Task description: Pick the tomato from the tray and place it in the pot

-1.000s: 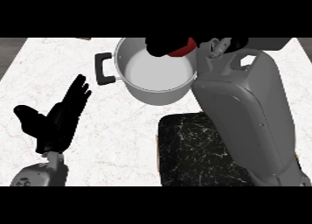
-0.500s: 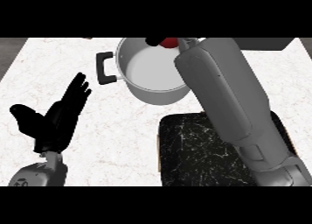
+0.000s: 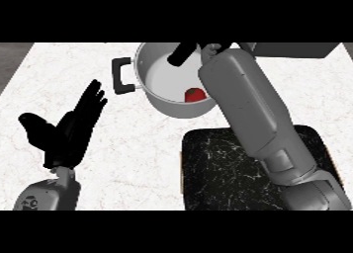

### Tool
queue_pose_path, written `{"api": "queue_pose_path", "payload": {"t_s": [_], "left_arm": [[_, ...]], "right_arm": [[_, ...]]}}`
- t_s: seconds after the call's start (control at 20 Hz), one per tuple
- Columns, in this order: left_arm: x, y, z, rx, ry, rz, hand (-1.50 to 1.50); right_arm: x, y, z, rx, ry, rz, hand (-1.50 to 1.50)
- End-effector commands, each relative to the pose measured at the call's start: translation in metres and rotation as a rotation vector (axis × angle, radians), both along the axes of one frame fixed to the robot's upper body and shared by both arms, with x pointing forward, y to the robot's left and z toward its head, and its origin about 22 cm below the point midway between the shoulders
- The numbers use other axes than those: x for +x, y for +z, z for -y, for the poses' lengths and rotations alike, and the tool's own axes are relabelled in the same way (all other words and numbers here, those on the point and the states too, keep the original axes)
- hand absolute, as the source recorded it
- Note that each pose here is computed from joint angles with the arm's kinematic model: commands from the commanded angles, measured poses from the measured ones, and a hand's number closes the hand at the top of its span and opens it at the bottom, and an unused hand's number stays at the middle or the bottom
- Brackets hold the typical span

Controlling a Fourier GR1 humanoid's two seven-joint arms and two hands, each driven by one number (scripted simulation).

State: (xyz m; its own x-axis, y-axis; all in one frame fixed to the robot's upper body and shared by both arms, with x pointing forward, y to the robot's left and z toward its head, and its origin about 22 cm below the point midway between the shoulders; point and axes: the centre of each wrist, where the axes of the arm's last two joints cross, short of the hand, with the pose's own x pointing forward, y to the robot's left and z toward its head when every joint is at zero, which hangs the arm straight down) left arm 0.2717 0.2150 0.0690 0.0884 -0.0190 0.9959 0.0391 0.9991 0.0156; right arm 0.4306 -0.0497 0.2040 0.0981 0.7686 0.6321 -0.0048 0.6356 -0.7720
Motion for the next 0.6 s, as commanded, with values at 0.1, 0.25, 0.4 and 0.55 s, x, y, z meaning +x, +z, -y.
{"api": "queue_pose_path", "payload": {"t_s": [0.1,0.25,0.4,0.55], "left_arm": [[-0.002,-0.004,-0.024,0.007,-0.002,-0.007,0.00],[0.000,-0.006,-0.007,-0.005,0.000,0.011,0.00],[-0.002,0.007,-0.004,0.014,0.005,0.007,0.00],[-0.001,-0.003,-0.013,-0.003,0.027,-0.004,0.00]], "right_arm": [[0.007,-0.018,0.012,0.252,-0.040,0.073,-1.50],[0.007,-0.008,0.013,0.351,-0.110,0.263,-1.50],[0.008,-0.001,0.016,0.404,-0.152,0.346,-1.50],[0.015,-0.011,0.042,0.427,-0.232,0.404,-1.50]]}}
